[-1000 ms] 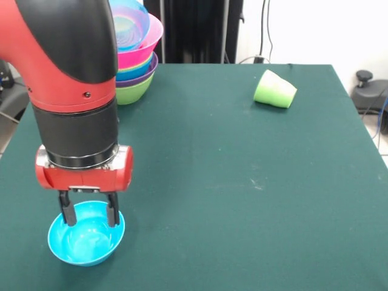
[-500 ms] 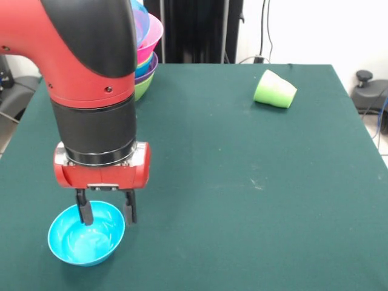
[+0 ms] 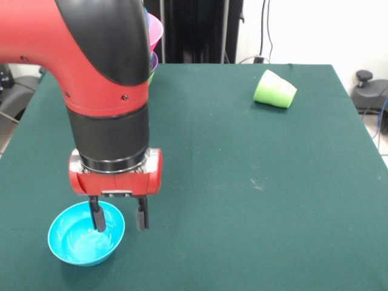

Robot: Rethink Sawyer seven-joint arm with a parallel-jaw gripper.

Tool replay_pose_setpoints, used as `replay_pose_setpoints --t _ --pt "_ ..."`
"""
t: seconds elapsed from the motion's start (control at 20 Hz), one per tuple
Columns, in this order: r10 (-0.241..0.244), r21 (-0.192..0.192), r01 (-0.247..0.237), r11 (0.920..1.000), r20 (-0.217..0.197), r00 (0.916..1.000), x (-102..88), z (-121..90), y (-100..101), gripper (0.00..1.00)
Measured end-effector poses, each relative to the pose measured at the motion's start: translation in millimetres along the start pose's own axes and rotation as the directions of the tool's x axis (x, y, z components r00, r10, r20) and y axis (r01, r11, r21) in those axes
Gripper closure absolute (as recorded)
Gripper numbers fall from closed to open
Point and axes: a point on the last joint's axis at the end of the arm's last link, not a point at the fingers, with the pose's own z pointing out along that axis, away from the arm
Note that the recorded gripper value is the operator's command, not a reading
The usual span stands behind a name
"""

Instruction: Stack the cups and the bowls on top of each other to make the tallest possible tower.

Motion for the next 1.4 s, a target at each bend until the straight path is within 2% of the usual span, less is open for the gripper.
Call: replay_pose_setpoints --t 0.4,0.65,1.4 --pt "-0.009 0.006 0.009 0.9999 -0.003 1.0 11.9 28 7 0.0" --pt "-0.007 0.023 0.007 0.9997 0.001 1.0 19.4 42 0 0.0" --pt "0.001 0.044 -0.001 0.999 -0.004 1.0 22.7 44 -13 0.0"
